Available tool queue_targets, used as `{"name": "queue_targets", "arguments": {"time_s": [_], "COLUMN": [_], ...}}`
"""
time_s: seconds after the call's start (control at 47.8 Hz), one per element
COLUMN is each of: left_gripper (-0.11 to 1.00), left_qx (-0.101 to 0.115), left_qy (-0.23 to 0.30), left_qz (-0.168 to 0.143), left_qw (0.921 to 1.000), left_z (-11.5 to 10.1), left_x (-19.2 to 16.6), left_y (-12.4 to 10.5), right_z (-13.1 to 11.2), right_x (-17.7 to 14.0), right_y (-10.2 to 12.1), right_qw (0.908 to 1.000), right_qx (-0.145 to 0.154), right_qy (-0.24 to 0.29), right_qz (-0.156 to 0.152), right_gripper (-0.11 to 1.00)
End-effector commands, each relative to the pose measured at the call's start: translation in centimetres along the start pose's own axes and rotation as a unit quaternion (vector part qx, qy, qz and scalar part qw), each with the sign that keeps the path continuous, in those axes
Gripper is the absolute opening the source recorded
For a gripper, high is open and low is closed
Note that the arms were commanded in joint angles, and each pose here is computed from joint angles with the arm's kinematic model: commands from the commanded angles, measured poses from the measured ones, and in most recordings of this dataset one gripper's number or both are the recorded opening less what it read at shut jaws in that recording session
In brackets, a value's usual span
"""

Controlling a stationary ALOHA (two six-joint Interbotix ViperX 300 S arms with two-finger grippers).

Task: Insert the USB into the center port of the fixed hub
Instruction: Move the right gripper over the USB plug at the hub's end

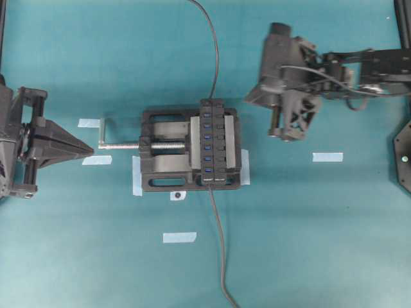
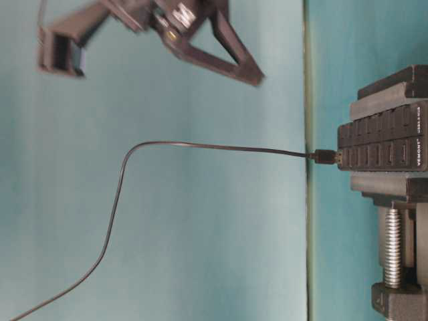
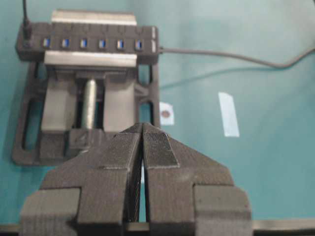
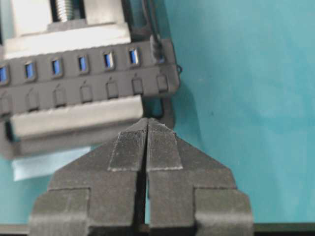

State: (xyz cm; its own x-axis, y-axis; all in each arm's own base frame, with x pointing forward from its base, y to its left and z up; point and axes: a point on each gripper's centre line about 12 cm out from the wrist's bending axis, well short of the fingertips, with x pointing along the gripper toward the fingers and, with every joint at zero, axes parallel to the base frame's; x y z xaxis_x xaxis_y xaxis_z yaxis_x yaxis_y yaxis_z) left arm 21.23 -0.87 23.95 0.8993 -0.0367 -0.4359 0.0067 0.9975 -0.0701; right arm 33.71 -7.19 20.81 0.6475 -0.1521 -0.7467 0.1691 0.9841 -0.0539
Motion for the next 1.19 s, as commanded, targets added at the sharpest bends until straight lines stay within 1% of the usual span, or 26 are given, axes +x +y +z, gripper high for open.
{"name": "queue_targets", "arguments": {"time_s": [0.0, 0.314, 0.523, 0.941, 1.171], "left_gripper": [0.0, 0.0, 0.0, 0.0, 0.0], "left_qx": [0.001, 0.0, 0.0, -0.001, -0.002], "left_qy": [-0.014, -0.005, -0.005, -0.003, -0.002], "left_qz": [-0.002, -0.002, -0.002, -0.001, -0.001], "left_qw": [0.9999, 1.0, 1.0, 1.0, 1.0], "left_z": [1.2, 1.0, 1.0, 0.8, 0.6], "left_x": [-0.1, 0.1, 0.1, 0.0, 0.0], "left_y": [-0.2, -0.1, -0.1, -0.1, -0.1], "right_z": [1.2, 2.2, 2.2, 2.5, 2.2], "right_x": [0.2, 2.2, 2.8, 4.3, 4.8], "right_y": [-0.2, -0.3, -0.3, -0.2, -0.2], "right_qw": [0.9999, 0.9999, 0.9998, 0.9998, 0.9998], "right_qx": [-0.005, -0.011, -0.018, -0.021, -0.021], "right_qy": [-0.013, -0.008, -0.004, 0.0, 0.007], "right_qz": [-0.002, -0.002, -0.002, -0.001, 0.0], "right_gripper": [-0.02, -0.02, -0.02, -0.02, -0.02]}}
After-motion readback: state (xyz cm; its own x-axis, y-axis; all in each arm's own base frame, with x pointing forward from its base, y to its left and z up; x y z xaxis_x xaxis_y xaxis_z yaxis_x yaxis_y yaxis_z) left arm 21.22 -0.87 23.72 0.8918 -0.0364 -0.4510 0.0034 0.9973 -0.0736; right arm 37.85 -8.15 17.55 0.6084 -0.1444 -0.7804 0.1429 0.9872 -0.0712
